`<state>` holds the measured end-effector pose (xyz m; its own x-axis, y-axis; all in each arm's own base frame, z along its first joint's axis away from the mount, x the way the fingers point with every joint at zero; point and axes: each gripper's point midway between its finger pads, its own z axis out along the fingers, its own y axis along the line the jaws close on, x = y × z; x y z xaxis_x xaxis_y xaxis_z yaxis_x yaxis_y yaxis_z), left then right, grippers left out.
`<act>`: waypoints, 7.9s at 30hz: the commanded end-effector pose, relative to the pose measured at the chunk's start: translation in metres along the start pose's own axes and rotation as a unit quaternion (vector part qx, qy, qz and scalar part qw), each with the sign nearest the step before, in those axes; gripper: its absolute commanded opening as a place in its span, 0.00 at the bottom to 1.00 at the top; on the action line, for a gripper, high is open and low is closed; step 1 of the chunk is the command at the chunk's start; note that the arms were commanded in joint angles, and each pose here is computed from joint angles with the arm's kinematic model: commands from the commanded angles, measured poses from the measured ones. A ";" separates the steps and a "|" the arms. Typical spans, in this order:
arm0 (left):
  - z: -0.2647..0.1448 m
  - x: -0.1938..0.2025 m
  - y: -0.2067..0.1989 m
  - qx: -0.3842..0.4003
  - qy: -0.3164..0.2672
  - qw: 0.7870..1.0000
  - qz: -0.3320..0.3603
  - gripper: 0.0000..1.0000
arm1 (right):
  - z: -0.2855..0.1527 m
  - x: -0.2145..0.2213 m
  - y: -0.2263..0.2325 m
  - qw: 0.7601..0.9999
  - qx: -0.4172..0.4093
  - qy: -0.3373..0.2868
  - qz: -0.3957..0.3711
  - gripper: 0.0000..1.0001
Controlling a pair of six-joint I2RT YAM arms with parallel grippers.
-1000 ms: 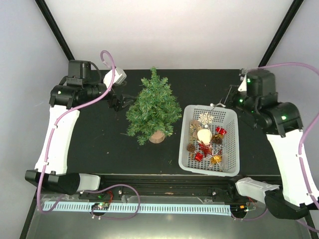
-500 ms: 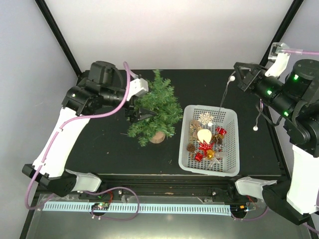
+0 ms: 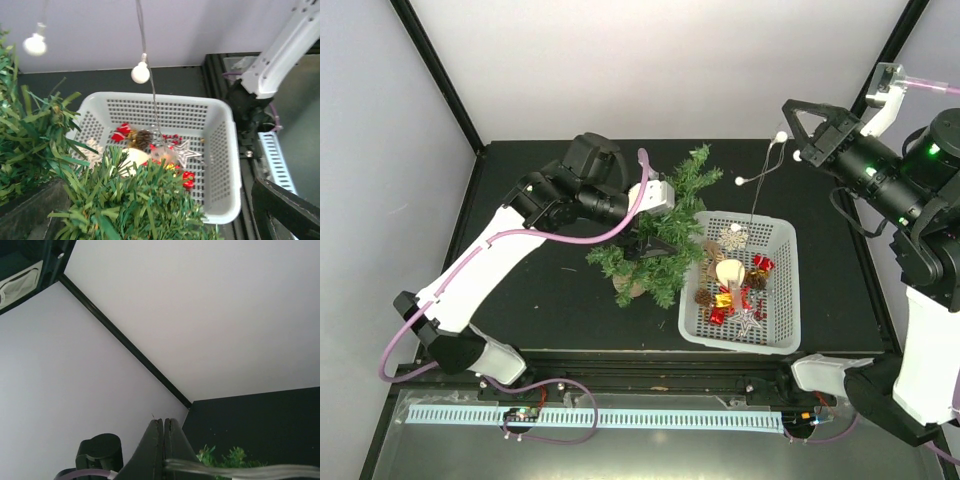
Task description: Decorate the small christmas tree
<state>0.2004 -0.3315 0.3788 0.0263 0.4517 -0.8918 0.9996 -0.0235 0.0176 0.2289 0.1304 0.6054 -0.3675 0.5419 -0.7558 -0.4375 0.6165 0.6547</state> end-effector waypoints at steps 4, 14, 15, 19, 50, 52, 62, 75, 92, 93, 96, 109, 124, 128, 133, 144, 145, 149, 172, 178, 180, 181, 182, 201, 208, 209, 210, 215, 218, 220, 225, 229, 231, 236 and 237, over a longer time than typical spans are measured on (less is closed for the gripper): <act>-0.021 -0.013 0.031 -0.121 0.000 0.992 0.039 0.99 | -0.013 -0.006 0.012 1.000 -0.022 -0.015 0.001 0.01; -0.050 -0.012 0.016 -0.154 -0.005 0.986 0.057 0.99 | -0.013 -0.001 0.009 1.000 -0.020 -0.009 0.002 0.01; -0.052 -0.012 0.013 -0.152 -0.007 0.987 0.059 0.99 | -0.013 -0.001 0.009 1.000 -0.020 -0.009 0.002 0.01; -0.058 -0.012 -0.014 -0.108 -0.016 0.991 0.076 0.99 | -0.012 0.001 0.008 1.000 -0.019 -0.005 -0.001 0.01; -0.001 -0.077 -0.019 -0.185 -0.072 0.980 0.018 0.99 | -0.042 -0.007 0.048 0.993 -0.110 -0.024 0.026 0.01; 0.006 -0.080 -0.016 -0.200 -0.075 0.977 -0.004 0.99 | -0.045 -0.010 0.050 0.993 -0.112 -0.032 0.028 0.01; 0.053 -0.068 -0.033 -0.146 -0.063 0.986 -0.057 0.98 | -0.059 -0.031 0.076 0.984 -0.162 -0.062 0.051 0.01; 0.092 -0.058 -0.040 -0.093 -0.045 0.993 -0.053 0.98 | -0.072 -0.054 0.108 0.968 -0.225 -0.085 0.073 0.01; 0.103 -0.080 -0.053 -0.040 -0.056 0.997 -0.031 0.02 | -0.082 -0.046 0.100 0.972 -0.208 -0.085 0.070 0.01; 0.097 -0.081 -0.052 -0.049 -0.055 0.997 -0.021 0.02 | -0.082 -0.043 0.098 0.973 -0.203 -0.082 0.070 0.01; 0.070 -0.090 -0.059 -0.059 -0.069 0.996 0.018 0.01 | -0.081 -0.036 0.095 0.975 -0.200 -0.071 0.065 0.01; -0.052 -0.108 -0.133 -0.007 -0.147 0.981 0.129 0.02 | -0.074 -0.021 0.085 0.980 -0.188 -0.051 0.037 0.01; -0.116 -0.064 -0.109 -0.124 -0.131 0.975 0.126 0.02 | -0.005 -0.007 0.083 0.971 -0.232 0.027 0.057 0.01; -0.128 -0.058 -0.096 -0.153 -0.131 0.972 0.118 0.02 | 0.014 -0.011 0.086 0.967 -0.243 0.039 0.065 0.01; -0.139 -0.053 -0.084 -0.176 -0.127 0.970 0.107 0.02 | 0.038 -0.015 0.094 0.964 -0.253 0.048 0.067 0.01; -0.162 -0.038 -0.054 -0.229 -0.116 0.964 0.063 0.02 | 0.080 -0.010 0.102 0.957 -0.270 0.063 0.082 0.01; -0.165 -0.037 -0.050 -0.235 -0.116 0.963 0.057 0.02 | 0.081 -0.012 0.102 0.958 -0.270 0.058 0.083 0.01; -0.173 -0.029 -0.033 -0.243 -0.116 0.963 0.028 0.02 | 0.089 -0.018 0.102 0.957 -0.274 0.042 0.091 0.01; -0.191 0.005 0.049 -0.285 -0.147 0.941 -0.105 0.02 | 0.177 -0.023 0.049 0.972 -0.200 -0.015 0.122 0.01; -0.189 0.019 0.059 -0.288 -0.145 0.937 -0.133 0.02 | 0.200 -0.010 0.022 0.982 -0.156 -0.004 0.107 0.01; -0.188 0.023 0.061 -0.290 -0.142 0.936 -0.140 0.01 | 0.204 -0.005 0.014 0.985 -0.139 -0.001 0.099 0.01; -0.188 0.026 0.061 -0.290 -0.139 0.936 -0.144 0.01 | 0.206 -0.003 0.009 0.987 -0.130 0.001 0.094 0.01; -0.186 0.029 0.061 -0.290 -0.136 0.936 -0.148 0.02 | 0.209 0.000 0.004 0.989 -0.120 0.003 0.089 0.01; -0.160 0.069 0.067 -0.247 -0.133 0.933 -0.224 0.02 | 0.227 0.050 -0.084 0.998 0.027 0.043 0.037 0.01; -0.151 0.079 0.075 -0.242 -0.134 0.931 -0.237 0.02 | 0.230 0.060 -0.109 0.996 0.059 0.053 0.036 0.01; -0.150 0.080 0.076 -0.243 -0.135 0.930 -0.240 0.02 | 0.231 0.061 -0.111 0.996 0.062 0.052 0.037 0.01; -0.150 0.081 0.077 -0.243 -0.136 0.930 -0.240 0.02 | 0.231 0.061 -0.114 0.996 0.064 0.052 0.038 0.01; -0.153 0.075 0.081 -0.250 -0.145 0.929 -0.231 0.02 | 0.236 0.057 -0.116 0.996 0.057 0.048 0.049 0.01; -0.158 0.063 0.078 -0.247 -0.154 0.933 -0.214 0.01 | 0.237 0.051 -0.102 0.997 0.023 0.041 0.060 0.01; -0.160 0.055 0.076 -0.245 -0.161 0.934 -0.204 0.02 | 0.237 0.045 -0.091 0.997 -0.007 0.035 0.070 0.01; -0.168 0.041 0.074 -0.246 -0.178 0.931 -0.201 0.02 | 0.239 0.033 -0.079 0.994 -0.045 0.015 0.100 0.01; -0.169 0.045 0.078 -0.252 -0.183 0.926 -0.215 0.02 | 0.251 0.036 -0.088 0.994 -0.028 0.022 0.101 0.01; -0.169 0.049 0.082 -0.257 -0.186 0.921 -0.225 0.02 | 0.257 0.038 -0.092 0.994 -0.023 0.025 0.105 0.01; -0.170 0.049 0.082 -0.255 -0.192 0.919 -0.232 0.02 | 0.265 0.039 -0.097 0.993 -0.024 0.023 0.116 0.01; -0.170 0.049 0.082 -0.256 -0.193 0.919 -0.232 0.01 | 0.266 0.040 -0.099 0.993 -0.023 0.024 0.117 0.01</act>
<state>0.2874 -0.1616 0.4007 -0.3387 -0.0119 -0.9408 0.7770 0.5604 -0.2868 0.4668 0.2423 0.5092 -0.5094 0.6207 -0.5961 -0.3621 0.4738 0.8027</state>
